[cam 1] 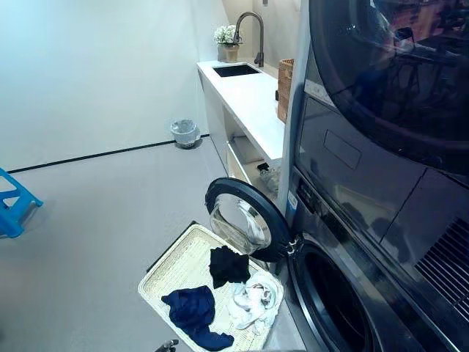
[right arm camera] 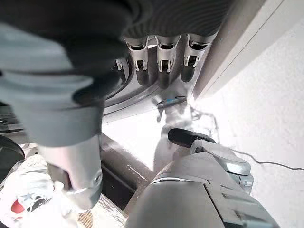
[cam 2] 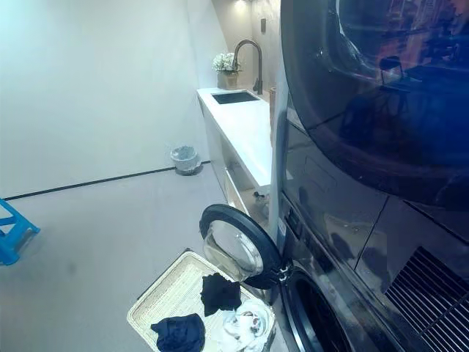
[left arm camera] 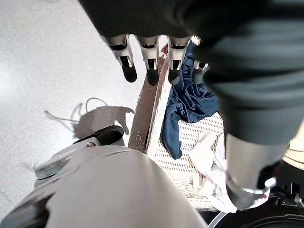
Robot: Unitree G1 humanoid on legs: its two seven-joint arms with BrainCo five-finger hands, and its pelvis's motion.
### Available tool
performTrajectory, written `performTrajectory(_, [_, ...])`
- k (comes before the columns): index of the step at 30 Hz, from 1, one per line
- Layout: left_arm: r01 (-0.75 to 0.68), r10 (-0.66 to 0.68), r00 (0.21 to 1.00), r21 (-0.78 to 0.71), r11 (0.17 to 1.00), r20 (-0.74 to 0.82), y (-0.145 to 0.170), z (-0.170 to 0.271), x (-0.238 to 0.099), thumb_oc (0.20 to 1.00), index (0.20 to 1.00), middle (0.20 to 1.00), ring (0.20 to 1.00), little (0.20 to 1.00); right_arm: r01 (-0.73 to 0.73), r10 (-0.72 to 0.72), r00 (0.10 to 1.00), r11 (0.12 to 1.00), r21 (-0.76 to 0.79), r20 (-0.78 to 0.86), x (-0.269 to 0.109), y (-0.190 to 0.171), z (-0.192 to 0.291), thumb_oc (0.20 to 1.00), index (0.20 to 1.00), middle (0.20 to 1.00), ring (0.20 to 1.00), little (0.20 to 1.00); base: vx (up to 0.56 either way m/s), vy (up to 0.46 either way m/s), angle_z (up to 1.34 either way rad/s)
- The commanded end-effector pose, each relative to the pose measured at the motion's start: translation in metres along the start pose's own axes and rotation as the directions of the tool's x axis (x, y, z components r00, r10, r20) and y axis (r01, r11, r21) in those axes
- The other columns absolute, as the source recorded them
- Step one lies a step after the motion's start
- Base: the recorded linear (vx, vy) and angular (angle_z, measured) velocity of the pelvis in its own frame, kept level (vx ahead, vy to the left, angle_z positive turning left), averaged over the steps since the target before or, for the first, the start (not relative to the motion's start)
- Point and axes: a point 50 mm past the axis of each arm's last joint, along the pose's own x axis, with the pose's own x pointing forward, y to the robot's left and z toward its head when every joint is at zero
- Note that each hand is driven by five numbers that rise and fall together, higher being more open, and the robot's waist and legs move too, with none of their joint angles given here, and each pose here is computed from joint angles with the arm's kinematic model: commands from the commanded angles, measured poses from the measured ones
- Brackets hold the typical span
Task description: Put the clothes into the washing machine.
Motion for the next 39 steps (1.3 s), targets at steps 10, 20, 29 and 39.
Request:
performTrajectory(10, [-0.015, 0.011, 0.997, 0.048, 0.999, 0.071, 0.012, 0.033, 0.008, 1.000, 1.000, 1.000, 1.000, 1.000, -0.005, 0.004, 0.999, 1.000, 0.013, 0.051, 0.001, 0.003, 0.031, 1.000, 1.000, 1.000, 1.000, 1.000, 0.00, -0.006, -0.05])
performTrajectory(20, [-0.016, 0.012, 0.998, 0.061, 0.998, 0.064, 0.011, 0.031, 0.008, 1.000, 1.000, 1.000, 1.000, 1.000, -0.001, 0.000, 0.999, 1.000, 0.015, 0.051, 0.001, 0.002, 0.031, 1.000, 1.000, 1.000, 1.000, 1.000, 0.00, 0.000, 0.00])
performTrajectory(29, [-0.027, 0.024, 0.998, 0.051, 0.998, 0.065, 0.011, 0.031, 0.008, 1.000, 1.000, 1.000, 1.000, 1.000, 0.000, 0.000, 0.999, 1.000, 0.006, 0.049, 0.001, 0.001, 0.031, 1.000, 1.000, 1.000, 1.000, 1.000, 0.01, 0.001, 0.00])
performTrajectory(39, [-0.186, 0.218, 0.951, -0.156, 0.970, 0.221, 0.041, 0.071, 0.008, 1.000, 1.000, 1.000, 1.000, 1.000, 0.031, -0.050, 0.965, 0.996, 0.080, 0.257, -0.008, -0.019, 0.087, 1.000, 1.000, 1.000, 1.000, 1.000, -0.04, 0.001, -0.02])
